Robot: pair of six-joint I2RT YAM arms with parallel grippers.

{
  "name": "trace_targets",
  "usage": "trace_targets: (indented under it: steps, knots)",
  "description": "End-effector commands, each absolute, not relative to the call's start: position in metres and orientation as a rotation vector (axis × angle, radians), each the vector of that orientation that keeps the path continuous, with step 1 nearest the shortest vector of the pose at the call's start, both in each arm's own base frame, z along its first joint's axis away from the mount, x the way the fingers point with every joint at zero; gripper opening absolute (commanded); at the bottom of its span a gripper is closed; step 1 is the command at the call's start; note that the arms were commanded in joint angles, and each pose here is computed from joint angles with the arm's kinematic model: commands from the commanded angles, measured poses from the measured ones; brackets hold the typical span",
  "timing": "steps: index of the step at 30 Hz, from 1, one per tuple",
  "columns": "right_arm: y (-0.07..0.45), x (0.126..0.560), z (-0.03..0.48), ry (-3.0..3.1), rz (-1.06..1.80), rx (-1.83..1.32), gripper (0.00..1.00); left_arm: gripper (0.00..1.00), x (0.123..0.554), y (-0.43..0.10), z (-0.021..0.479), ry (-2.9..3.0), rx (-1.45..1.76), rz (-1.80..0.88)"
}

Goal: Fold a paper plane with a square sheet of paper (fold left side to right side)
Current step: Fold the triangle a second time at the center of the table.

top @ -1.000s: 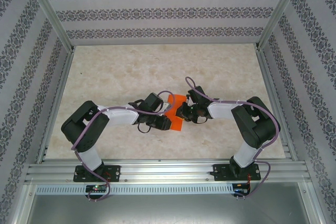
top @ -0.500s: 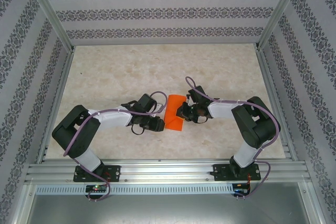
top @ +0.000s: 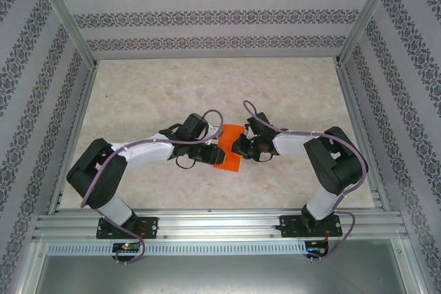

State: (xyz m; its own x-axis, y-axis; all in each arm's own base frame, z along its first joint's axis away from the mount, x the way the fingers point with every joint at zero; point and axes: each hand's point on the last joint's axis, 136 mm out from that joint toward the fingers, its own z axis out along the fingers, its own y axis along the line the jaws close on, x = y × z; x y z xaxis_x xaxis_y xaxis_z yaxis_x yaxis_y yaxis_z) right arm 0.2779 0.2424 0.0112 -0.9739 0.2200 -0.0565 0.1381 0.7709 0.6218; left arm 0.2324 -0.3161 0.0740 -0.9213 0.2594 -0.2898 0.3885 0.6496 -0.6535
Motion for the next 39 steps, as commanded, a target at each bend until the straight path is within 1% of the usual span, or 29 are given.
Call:
trace_targets:
  steps: [1,5,12,17,26,31,39]
  knots:
    - [0.211,0.26,-0.02,2.957,0.764,0.378,0.17,0.26,0.245,-0.321,0.067,2.703,0.52,-1.108]
    - [0.21,0.26,-0.02,2.954,0.762,0.379,0.17,0.26,0.249,-0.315,0.048,2.761,0.491,-1.036]
    - [0.212,0.26,-0.019,2.95,0.773,0.367,0.17,0.26,0.241,-0.299,0.025,2.837,0.462,-0.933]
    - [0.216,0.264,-0.014,2.929,0.801,0.343,0.17,0.26,0.234,-0.296,0.019,2.853,0.455,-0.948]
    - [0.228,0.277,0.021,2.836,0.896,0.255,0.17,0.25,0.229,-0.292,0.008,2.88,0.439,-0.938]
    - [0.234,0.269,0.033,2.835,0.935,0.237,0.13,0.25,0.228,-0.287,0.004,2.895,0.433,-0.903]
    - [0.269,0.265,0.029,2.855,1.033,0.182,0.08,0.25,0.229,-0.285,0.002,2.896,0.432,-0.882]
